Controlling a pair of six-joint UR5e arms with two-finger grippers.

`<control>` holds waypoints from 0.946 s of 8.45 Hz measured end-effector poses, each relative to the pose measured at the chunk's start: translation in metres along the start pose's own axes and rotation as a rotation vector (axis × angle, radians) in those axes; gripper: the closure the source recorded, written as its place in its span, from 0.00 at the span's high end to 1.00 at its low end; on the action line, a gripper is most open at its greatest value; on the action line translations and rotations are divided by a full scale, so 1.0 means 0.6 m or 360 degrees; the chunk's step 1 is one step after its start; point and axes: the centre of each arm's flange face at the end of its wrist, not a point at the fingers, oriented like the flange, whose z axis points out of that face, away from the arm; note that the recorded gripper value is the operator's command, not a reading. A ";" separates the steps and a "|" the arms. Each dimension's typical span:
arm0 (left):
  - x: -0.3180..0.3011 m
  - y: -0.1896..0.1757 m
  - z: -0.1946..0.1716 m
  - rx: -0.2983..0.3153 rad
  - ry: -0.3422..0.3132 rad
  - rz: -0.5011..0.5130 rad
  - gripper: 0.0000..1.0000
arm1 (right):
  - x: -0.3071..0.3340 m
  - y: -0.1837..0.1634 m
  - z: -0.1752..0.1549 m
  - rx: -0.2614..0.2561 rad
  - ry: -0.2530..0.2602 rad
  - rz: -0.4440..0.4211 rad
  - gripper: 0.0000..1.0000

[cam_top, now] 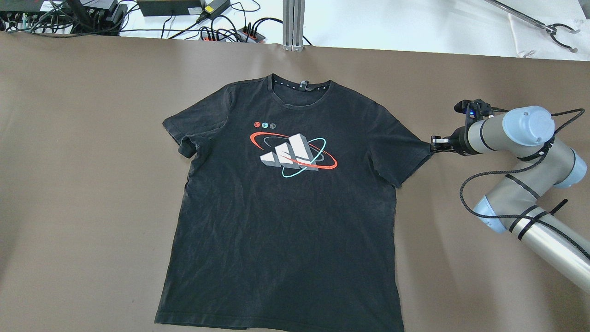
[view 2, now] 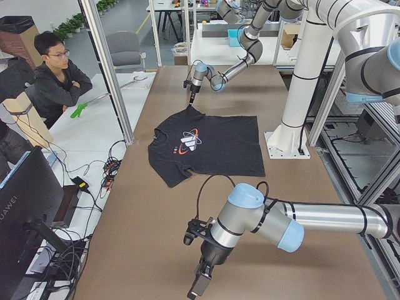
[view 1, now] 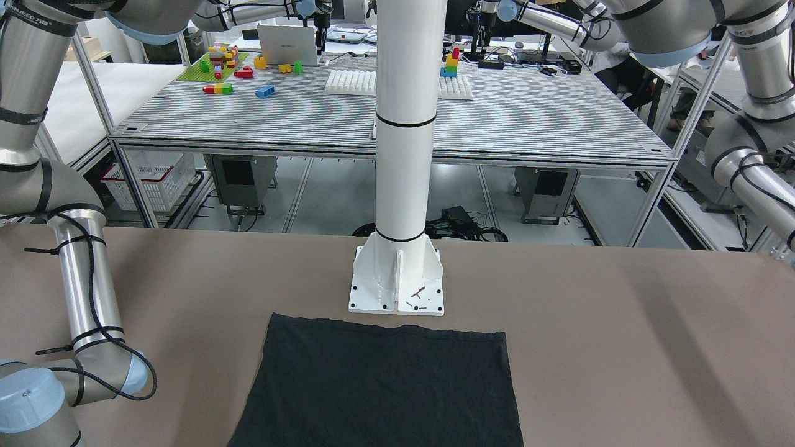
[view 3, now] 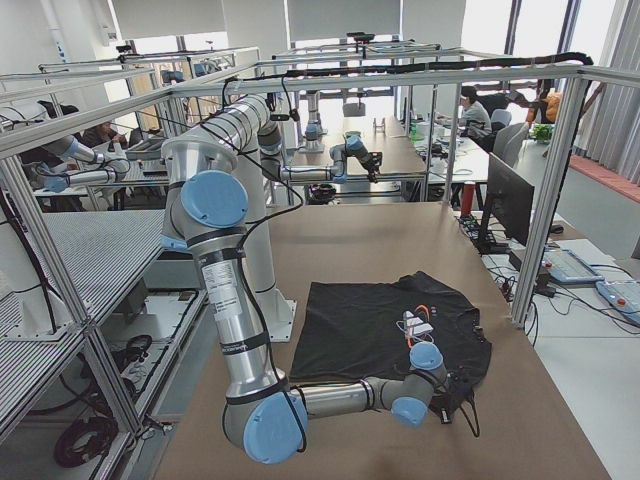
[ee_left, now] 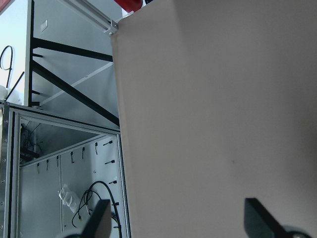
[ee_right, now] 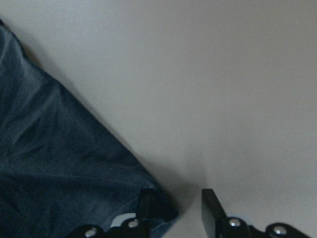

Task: Fold clothes
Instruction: 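Move the right gripper to the sleeve nearest it and grasp its edge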

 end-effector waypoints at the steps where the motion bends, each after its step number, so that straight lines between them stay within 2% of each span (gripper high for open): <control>1: 0.000 0.002 0.001 -0.0003 0.0000 -0.0001 0.94 | -0.017 -0.005 -0.007 0.0011 -0.0022 0.0001 0.00; 3: -0.001 0.005 0.002 -0.0009 0.0000 -0.0017 0.94 | -0.103 -0.023 -0.044 0.0044 -0.0121 0.0086 0.00; 4: -0.001 0.005 0.003 -0.0011 0.0000 -0.0024 0.94 | -0.167 -0.023 -0.052 0.0032 -0.0165 0.0122 0.00; 5: -0.001 0.006 0.003 -0.0012 0.0000 -0.0028 0.94 | -0.237 -0.024 -0.050 0.0015 -0.0173 0.0159 0.00; 8: -0.002 0.011 0.003 -0.0016 -0.0001 -0.0032 0.94 | -0.367 -0.050 -0.025 0.0065 -0.0062 0.0216 0.00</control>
